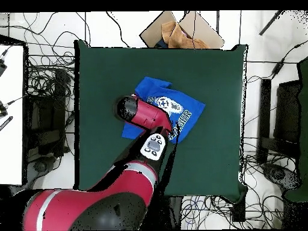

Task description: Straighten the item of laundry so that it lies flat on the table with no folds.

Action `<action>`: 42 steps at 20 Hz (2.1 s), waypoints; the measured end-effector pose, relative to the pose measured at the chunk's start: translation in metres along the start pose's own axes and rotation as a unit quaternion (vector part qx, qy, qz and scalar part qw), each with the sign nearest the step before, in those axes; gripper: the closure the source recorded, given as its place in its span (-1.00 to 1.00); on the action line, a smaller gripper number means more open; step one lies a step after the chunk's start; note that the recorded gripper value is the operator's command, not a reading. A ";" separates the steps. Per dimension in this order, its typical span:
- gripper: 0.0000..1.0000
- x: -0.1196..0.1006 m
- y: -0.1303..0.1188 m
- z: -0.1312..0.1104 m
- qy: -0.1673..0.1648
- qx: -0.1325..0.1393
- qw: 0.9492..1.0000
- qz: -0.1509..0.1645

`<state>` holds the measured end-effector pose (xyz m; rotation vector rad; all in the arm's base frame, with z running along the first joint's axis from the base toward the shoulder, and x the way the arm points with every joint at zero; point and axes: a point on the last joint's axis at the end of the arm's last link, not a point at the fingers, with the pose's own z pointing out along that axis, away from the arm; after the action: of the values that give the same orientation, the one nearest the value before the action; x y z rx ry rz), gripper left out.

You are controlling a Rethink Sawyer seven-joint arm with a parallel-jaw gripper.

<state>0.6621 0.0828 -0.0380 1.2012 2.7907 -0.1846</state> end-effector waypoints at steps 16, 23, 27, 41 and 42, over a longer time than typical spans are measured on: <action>-1.00 -0.036 -0.055 0.028 0.016 -0.042 0.997 0.060; -1.00 -0.033 -0.042 0.025 0.025 -0.058 0.996 0.065; -1.00 -0.027 -0.031 0.023 0.036 -0.065 0.994 0.075; -1.00 0.025 0.019 0.011 0.083 -0.077 0.991 0.074; -1.00 0.027 0.021 0.011 0.083 -0.078 0.991 0.073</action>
<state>0.6594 0.1144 -0.0539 1.4350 2.7745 0.1485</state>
